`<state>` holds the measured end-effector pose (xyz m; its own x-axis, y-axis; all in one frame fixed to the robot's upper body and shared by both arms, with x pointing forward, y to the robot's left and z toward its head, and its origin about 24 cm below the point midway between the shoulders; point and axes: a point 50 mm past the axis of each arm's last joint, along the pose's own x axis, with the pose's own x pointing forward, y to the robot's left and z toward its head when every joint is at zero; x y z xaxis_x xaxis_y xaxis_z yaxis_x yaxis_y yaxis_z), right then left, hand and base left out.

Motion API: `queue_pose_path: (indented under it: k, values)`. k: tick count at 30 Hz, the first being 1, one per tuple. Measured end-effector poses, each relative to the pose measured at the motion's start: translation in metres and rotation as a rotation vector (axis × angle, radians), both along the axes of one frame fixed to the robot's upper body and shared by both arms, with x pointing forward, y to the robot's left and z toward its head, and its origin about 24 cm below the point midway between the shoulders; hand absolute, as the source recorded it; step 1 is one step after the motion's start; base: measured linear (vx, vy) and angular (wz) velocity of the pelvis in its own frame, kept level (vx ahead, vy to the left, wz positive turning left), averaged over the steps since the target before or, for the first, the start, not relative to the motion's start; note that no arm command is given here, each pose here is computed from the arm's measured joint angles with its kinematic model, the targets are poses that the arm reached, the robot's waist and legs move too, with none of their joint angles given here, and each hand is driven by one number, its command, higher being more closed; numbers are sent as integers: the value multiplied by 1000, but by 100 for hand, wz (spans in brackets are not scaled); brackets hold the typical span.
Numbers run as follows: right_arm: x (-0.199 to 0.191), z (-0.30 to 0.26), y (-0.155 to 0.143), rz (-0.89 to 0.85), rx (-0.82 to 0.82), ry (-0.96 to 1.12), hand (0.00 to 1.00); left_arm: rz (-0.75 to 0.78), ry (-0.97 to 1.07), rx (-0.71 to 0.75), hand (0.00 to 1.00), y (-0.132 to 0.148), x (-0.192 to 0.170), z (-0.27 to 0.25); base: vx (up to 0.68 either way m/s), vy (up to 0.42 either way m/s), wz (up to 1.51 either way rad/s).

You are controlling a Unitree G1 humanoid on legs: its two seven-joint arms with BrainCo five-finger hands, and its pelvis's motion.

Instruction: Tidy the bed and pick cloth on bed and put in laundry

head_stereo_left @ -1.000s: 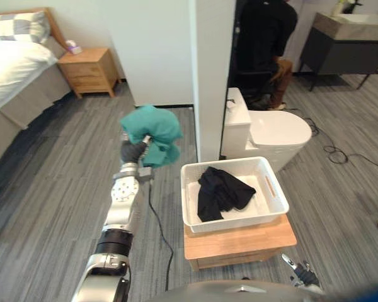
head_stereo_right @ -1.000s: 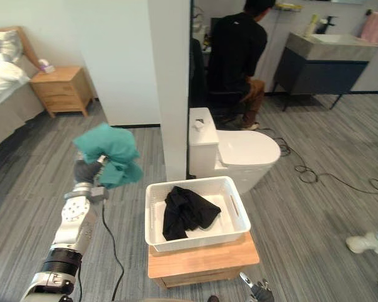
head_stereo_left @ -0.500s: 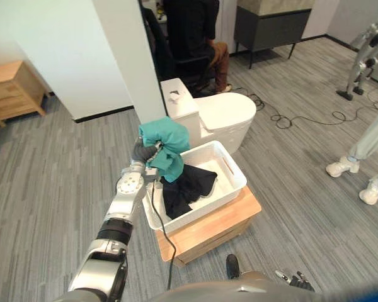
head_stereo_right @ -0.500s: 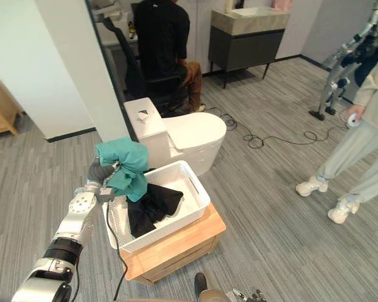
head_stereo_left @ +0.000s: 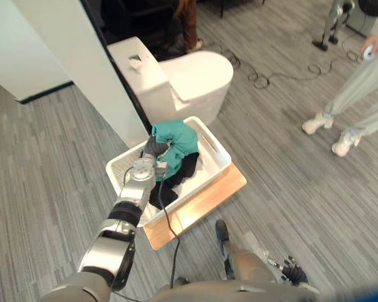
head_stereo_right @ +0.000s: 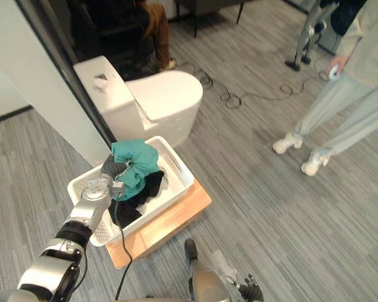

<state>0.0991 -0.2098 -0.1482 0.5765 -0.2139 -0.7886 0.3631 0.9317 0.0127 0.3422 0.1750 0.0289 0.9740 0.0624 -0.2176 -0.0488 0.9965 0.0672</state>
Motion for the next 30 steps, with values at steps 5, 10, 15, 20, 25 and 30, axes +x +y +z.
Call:
queue_pose_path:
  k: [5, 10, 15, 20, 25, 30]
  values:
    - [27, 11, 5, 49, -3, -107, 0, 66, 126, 13, 0, 0, -5, -22, -72, -11, -12]
    - [37, 18, 6, 74, -14, -157, 0, 67, 148, 71, 0, 4, -6, -25, -51, -8, -4]
    - [38, 19, 6, 85, 3, -171, 0, 13, 92, 243, 0, 7, 5, -4, -43, 2, 4]
    - [16, 11, -7, 30, -10, -101, 0, -58, 16, 466, 0, 29, 12, 29, -19, -1, 23]
    - [-24, 0, -24, -10, -37, 40, 0, -155, 98, 588, 0, 62, 4, 37, 27, 29, 29]
    - [-30, -3, -24, -6, -40, 73, 0, -131, 123, 457, 0, 84, -6, 34, -24, 42, 24]
